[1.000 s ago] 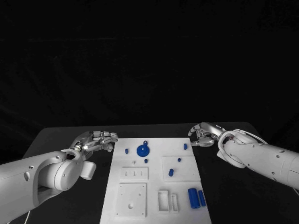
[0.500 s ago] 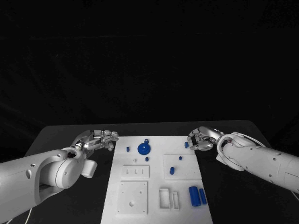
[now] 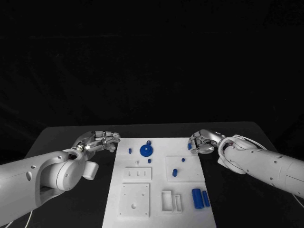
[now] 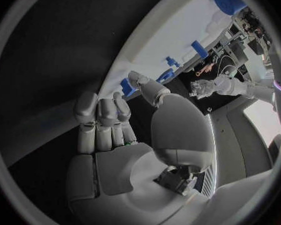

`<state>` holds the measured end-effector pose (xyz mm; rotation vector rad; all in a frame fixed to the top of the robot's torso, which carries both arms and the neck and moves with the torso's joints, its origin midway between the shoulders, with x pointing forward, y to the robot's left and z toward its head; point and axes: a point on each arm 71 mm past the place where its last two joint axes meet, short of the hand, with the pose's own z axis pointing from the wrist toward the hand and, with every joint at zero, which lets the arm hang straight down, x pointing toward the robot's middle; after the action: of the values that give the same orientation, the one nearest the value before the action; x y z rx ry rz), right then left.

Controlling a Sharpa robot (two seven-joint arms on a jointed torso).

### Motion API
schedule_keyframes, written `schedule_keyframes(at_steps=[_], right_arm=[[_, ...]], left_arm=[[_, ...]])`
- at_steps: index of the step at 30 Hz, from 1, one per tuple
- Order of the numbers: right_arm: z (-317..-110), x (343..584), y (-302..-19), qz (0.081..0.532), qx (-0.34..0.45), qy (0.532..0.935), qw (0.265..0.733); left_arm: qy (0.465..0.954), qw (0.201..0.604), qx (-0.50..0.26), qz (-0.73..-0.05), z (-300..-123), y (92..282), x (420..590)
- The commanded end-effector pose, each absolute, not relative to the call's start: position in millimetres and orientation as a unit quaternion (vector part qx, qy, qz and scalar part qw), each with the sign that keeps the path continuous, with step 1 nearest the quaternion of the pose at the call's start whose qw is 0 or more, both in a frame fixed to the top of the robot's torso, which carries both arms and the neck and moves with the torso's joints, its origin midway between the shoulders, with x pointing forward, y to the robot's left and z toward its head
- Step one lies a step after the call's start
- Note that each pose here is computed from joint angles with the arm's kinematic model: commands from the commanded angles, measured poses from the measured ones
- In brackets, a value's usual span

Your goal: Assemble the parts on the task board

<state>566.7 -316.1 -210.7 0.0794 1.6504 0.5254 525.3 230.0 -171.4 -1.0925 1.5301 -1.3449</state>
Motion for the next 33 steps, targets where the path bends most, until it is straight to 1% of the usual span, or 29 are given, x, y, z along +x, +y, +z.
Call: schedule_keyframes(at_steps=[1, 11, 33], right_arm=[[-211.7, 566.9, -315.9, 0.232, 0.035, 0.726, 0.646], [-212.8, 568.2, -307.1, 0.236, 0.034, 0.726, 0.645], [-212.5, 568.7, -306.8, 0.232, 0.033, 0.724, 0.649]], left_arm=[[0.605, 0.398, -0.428, -0.54, -170.4, 227.5, 525.0], [0.606, 0.398, -0.428, -0.54, -170.5, 227.3, 525.0], [0.606, 0.398, -0.428, -0.539, -170.6, 227.7, 525.1]])
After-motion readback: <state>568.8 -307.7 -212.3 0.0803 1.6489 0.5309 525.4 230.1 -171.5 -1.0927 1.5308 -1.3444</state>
